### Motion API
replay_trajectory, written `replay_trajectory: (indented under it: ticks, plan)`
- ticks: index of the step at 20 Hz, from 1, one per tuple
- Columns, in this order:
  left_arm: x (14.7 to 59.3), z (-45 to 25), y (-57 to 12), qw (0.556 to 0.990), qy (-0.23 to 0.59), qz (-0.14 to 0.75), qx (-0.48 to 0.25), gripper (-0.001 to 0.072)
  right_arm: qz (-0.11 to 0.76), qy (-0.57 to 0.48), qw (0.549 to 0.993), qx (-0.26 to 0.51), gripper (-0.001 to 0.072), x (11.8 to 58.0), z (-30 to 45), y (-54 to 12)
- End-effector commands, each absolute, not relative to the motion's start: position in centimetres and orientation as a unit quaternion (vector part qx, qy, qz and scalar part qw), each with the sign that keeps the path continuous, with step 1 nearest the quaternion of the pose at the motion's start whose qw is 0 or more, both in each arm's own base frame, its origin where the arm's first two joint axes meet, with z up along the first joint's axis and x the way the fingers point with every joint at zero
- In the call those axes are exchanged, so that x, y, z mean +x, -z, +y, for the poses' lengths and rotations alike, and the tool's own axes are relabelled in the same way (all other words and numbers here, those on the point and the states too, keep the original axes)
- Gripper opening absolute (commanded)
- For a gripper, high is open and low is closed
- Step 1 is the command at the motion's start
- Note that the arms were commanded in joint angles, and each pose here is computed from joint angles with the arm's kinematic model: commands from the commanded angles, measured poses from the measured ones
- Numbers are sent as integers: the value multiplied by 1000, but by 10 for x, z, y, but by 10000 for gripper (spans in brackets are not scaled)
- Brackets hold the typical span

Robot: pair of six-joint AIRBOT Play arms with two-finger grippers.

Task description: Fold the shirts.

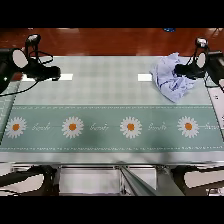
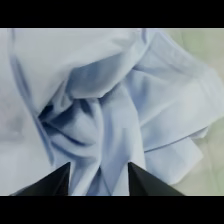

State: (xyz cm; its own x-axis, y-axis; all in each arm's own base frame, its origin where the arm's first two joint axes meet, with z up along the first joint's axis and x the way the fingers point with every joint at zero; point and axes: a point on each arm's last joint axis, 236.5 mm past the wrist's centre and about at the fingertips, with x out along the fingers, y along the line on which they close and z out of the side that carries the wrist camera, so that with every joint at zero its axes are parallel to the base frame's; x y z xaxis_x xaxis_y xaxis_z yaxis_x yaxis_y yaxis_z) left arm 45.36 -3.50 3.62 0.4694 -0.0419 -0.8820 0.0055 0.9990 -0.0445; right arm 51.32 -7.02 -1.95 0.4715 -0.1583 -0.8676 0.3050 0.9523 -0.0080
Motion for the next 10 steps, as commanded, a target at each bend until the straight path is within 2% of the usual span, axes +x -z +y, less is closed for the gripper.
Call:
replay_trajectory:
  ticks: [1, 5, 7, 8, 9, 10]
  plan:
    - [458, -29, -35, 859, 2, 512, -27, 510, 502, 133, 839, 163, 416, 526, -85, 69]
    - [458, -32, -30, 855, 1, 517, -38, 510, 535, 104, 821, 171, 415, 528, -66, 106]
    - [451, -46, -22, 842, 16, 535, -68, 509, 550, 98, 812, 167, 400, 523, -59, 116]
    - [445, -54, -17, 831, 25, 549, -85, 509, 556, 89, 810, 164, 347, 521, -54, 117]
    - [438, -57, -13, 820, 29, 564, -89, 509, 563, 74, 808, 159, 143, 519, -47, 113]
    - [432, -55, -12, 813, 27, 575, -85, 508, 564, 50, 810, 153, 29, 521, -39, 101]
